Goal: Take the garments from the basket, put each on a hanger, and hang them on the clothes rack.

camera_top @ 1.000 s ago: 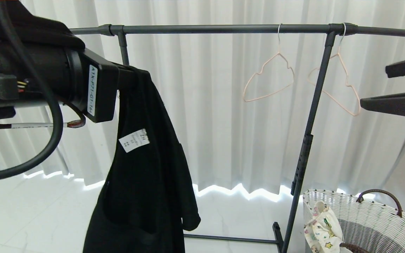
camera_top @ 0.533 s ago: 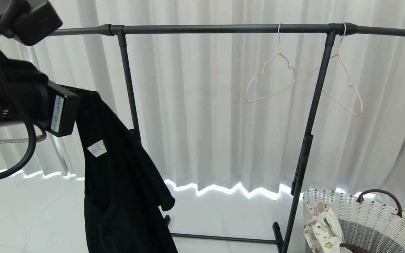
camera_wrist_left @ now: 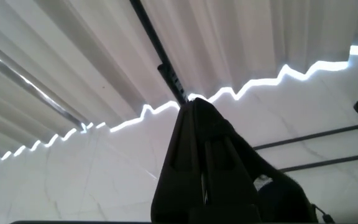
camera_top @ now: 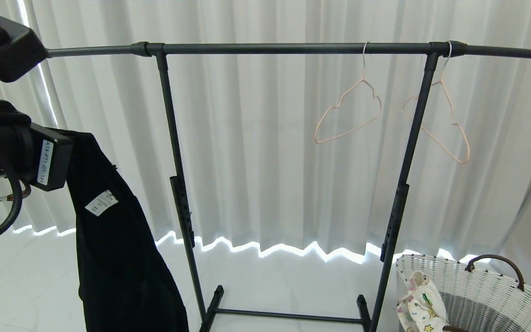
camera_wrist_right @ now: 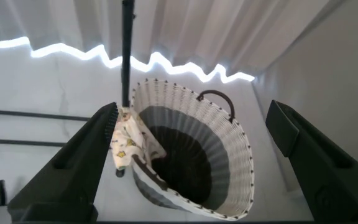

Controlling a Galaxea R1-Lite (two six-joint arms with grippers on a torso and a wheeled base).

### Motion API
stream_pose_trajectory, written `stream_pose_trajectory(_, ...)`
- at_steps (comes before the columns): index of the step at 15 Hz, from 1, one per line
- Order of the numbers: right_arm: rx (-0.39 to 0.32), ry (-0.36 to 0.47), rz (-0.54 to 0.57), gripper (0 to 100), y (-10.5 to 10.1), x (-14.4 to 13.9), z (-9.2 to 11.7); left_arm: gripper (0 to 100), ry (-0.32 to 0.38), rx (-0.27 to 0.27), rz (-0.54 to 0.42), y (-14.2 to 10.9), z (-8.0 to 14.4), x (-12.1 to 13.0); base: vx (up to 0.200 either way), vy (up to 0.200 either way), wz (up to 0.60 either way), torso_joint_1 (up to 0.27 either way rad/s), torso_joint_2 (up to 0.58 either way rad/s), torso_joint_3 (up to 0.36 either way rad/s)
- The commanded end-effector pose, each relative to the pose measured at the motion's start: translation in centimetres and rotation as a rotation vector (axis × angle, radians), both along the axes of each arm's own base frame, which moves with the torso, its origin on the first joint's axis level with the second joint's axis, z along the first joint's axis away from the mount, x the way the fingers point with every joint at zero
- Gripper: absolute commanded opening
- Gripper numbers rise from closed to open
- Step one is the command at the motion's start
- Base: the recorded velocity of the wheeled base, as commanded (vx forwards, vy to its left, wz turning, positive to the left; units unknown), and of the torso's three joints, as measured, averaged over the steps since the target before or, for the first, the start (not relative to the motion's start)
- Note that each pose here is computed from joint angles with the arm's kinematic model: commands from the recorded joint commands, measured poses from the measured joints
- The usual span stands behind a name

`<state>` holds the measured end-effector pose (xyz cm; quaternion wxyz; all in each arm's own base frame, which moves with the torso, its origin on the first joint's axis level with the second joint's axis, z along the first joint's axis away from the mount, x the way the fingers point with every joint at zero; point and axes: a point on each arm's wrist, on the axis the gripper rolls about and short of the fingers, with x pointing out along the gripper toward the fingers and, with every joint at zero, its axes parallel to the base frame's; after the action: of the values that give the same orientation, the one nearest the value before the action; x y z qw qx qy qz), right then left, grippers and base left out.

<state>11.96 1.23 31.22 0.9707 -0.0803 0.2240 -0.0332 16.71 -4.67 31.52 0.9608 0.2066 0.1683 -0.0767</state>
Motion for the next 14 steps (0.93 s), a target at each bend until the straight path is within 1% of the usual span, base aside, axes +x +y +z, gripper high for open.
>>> stream_pose_trajectory(1,0.005,0.001,-0.002,100,0.0,0.1,0.0,0,0.003,0.003,0.005,0.1,-0.2,-0.2,0.000,0.000,0.00,0.139,-0.44,-0.281)
stream_pose_trajectory(4,0.015,0.009,-0.006,100,0.1,0.6,-0.1,0,0.001,0.008,0.001,0.1,-0.1,-0.1,0.000,0.000,0.00,0.162,-0.45,-0.284)
stream_pose_trajectory(8,0.056,-0.041,-0.020,100,0.3,1.9,0.2,0,0.001,0.009,0.000,0.1,-0.2,-0.1,0.000,0.000,0.00,0.185,-0.46,-0.282)
stream_pose_trajectory(11,0.063,-0.045,-0.006,100,0.4,2.4,0.1,0,0.002,0.011,0.000,0.1,-0.2,-0.1,0.000,0.000,0.00,0.206,-0.49,-0.277)
stream_pose_trajectory(14,0.075,-0.072,0.007,100,0.5,2.9,0.0,0,0.001,0.009,-0.001,0.1,-0.2,-0.2,0.000,0.000,0.00,0.180,-0.41,-0.237)
